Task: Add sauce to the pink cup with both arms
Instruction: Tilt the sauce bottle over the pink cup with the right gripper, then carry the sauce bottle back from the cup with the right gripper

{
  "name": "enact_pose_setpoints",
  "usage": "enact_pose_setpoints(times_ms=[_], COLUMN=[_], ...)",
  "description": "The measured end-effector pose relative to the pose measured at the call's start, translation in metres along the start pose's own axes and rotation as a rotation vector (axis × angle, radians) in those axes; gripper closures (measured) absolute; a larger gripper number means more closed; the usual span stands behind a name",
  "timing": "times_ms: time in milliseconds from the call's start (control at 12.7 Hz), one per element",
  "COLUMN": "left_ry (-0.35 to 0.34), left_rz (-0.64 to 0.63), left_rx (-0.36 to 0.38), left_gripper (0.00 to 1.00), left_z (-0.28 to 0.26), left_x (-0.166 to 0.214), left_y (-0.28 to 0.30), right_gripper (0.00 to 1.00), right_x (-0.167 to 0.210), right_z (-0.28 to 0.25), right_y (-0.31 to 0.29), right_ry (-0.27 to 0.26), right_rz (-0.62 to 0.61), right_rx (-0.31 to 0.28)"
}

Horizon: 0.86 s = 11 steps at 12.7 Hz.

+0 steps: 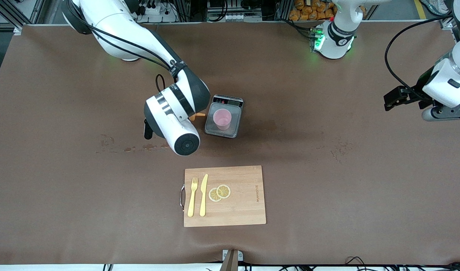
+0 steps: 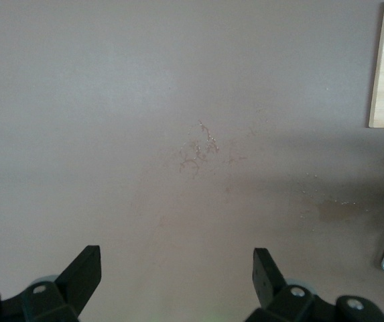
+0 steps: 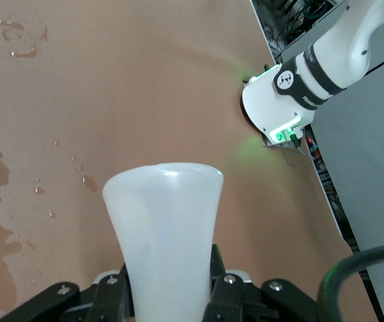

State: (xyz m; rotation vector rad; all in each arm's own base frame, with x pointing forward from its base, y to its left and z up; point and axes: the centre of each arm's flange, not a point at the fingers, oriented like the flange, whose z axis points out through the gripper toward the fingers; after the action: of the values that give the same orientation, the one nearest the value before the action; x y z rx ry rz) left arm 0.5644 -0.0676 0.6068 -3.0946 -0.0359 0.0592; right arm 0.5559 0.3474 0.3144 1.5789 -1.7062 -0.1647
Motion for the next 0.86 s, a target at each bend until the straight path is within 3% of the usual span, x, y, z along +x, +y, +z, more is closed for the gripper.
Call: enact_pose_setpoints(times_ms=[235,863], left_ry=[-0.007,-0.019], left_rz=[0.001,-0.017], left_rx=[-0.024,-0.028], left_gripper=[0.00,0.00], left_z=[-0.0038,-0.0019], left_x=[-0.0046,-0.0085], left_y=[0.0020,-0.0072], right_gripper=[0.59,0.63], right_x=[-0.0070,-0.0057], right_z=[0.0031,0.0076], right_y=[0.0033,-0.0037], right_ry=[0.030,0.034], right_rz=[0.002,0.011], right_rx=[0.007,-0.001])
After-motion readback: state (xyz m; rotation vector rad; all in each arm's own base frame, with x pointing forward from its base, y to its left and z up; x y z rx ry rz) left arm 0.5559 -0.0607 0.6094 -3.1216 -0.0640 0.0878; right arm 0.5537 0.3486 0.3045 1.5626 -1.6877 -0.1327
